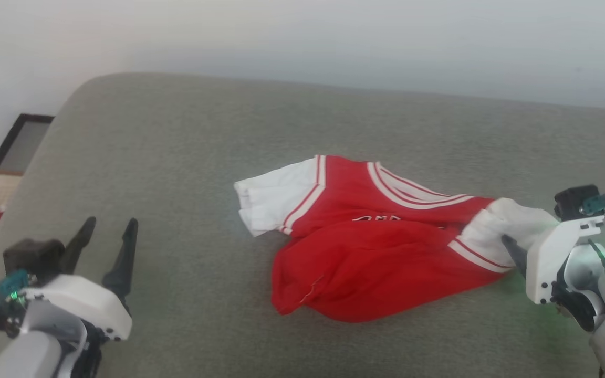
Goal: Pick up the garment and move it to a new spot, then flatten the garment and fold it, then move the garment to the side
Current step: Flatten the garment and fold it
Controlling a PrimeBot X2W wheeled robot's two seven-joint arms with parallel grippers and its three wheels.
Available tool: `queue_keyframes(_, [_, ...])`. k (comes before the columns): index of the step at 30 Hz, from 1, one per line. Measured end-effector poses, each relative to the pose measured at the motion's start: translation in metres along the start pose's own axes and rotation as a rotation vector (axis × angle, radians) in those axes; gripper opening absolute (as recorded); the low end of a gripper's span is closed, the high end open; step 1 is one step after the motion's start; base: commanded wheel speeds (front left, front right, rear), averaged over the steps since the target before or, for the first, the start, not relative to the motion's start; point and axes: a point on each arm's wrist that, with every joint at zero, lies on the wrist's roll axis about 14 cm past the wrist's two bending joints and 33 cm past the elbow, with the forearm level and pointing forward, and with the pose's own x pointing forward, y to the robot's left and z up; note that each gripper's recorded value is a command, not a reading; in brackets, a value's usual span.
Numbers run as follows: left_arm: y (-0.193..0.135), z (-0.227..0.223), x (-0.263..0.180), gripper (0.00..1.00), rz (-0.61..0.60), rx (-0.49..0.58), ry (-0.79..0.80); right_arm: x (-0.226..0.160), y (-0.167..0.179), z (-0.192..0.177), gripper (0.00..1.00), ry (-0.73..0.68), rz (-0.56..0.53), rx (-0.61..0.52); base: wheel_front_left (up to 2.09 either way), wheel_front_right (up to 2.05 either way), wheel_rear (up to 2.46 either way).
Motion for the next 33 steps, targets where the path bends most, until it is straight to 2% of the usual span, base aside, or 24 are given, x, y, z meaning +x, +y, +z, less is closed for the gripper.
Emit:
queue_keyframes(6, [-0.021, 0.012, 0.020, 1.00, -0.102, 0.041, 0.035, -0.023, -0.010, 0.029, 1.00, -0.175, -0.011, 0.029, 0.00, 0.00, 0.00])
queue_keyframes(14, [-0.065, 0.025, 0.071, 1.00, -0.284, 0.108, 0.162, -0.078, -0.044, 0.076, 1.00, -0.523, -0.135, 0.037, 0.00, 0.00, 0.00])
queue_keyframes(18, [-0.087, 0.024, 0.098, 1.00, -0.347, 0.120, 0.245, -0.100, -0.054, 0.087, 1.00, -0.648, -0.208, 0.042, 0.00, 0.00, 0.00])
queue_keyframes(24, [-0.109, -0.008, 0.129, 1.00, -0.403, 0.168, 0.443, -0.114, -0.064, 0.085, 1.00, -0.711, -0.288, 0.064, 0.00, 0.00, 0.00])
queue_keyframes(33, [-0.118, -0.081, 0.151, 1.00, -0.397, 0.199, 0.771, -0.119, -0.084, 0.073, 1.00, -0.709, -0.384, 0.083, 0.00, 0.00, 0.00])
